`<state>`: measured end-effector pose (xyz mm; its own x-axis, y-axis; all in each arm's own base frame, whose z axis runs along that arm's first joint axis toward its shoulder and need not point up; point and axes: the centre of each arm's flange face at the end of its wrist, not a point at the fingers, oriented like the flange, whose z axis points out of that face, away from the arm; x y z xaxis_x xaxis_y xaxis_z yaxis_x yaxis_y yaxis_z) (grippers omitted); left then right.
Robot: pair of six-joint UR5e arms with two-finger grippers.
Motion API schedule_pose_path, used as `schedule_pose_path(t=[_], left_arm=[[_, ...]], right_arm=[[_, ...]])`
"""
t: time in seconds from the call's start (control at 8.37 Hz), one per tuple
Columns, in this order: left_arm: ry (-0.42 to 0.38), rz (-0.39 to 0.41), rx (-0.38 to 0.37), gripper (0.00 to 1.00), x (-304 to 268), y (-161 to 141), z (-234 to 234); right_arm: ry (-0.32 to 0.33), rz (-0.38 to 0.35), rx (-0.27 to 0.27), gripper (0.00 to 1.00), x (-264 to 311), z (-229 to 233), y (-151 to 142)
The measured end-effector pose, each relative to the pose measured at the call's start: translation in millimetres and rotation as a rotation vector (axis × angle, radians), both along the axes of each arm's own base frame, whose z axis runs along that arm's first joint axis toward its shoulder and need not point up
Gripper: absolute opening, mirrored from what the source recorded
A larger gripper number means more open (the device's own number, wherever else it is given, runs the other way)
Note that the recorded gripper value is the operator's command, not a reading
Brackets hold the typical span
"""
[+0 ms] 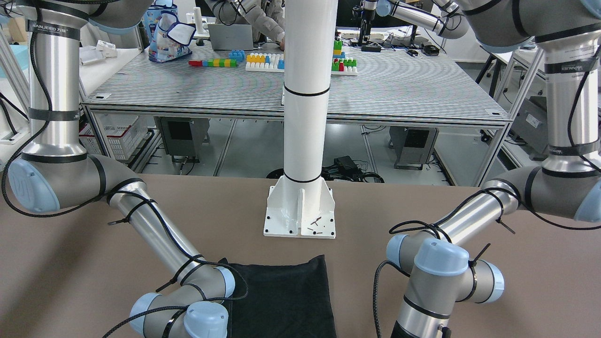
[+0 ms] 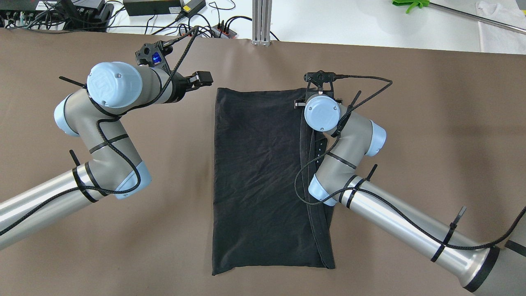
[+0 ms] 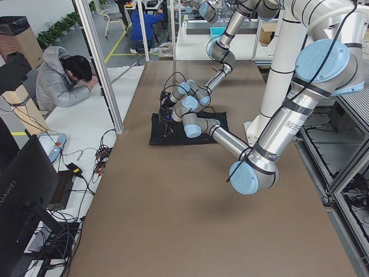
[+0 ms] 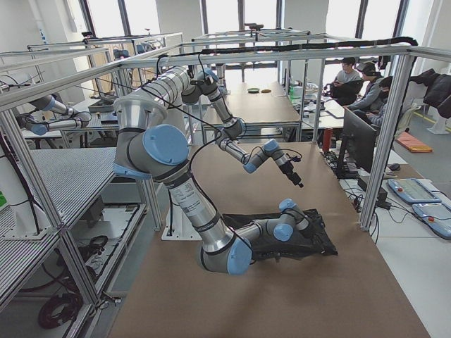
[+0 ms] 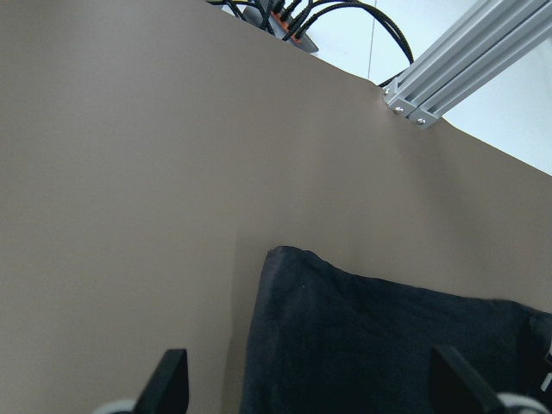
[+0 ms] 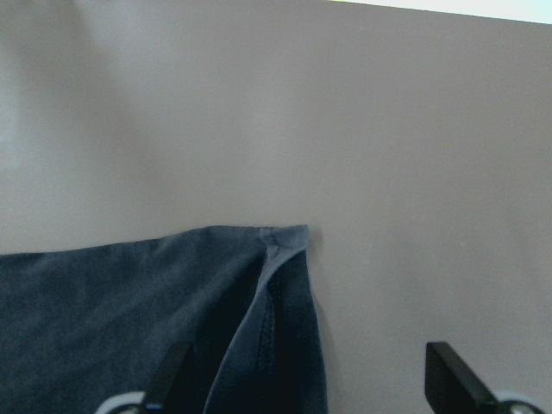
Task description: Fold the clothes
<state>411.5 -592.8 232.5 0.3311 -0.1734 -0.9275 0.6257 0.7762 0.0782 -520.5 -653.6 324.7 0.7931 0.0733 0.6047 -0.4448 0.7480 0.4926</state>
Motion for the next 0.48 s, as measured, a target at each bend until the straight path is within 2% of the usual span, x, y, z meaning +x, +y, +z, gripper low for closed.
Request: schedule_pose_path(t=[0.48], left_arm=[[-0.002,0.001,-0.002,1.0,1,0,1]], right_arm=[[0.041,-0.014,0.005,0.94,12,14,-8]])
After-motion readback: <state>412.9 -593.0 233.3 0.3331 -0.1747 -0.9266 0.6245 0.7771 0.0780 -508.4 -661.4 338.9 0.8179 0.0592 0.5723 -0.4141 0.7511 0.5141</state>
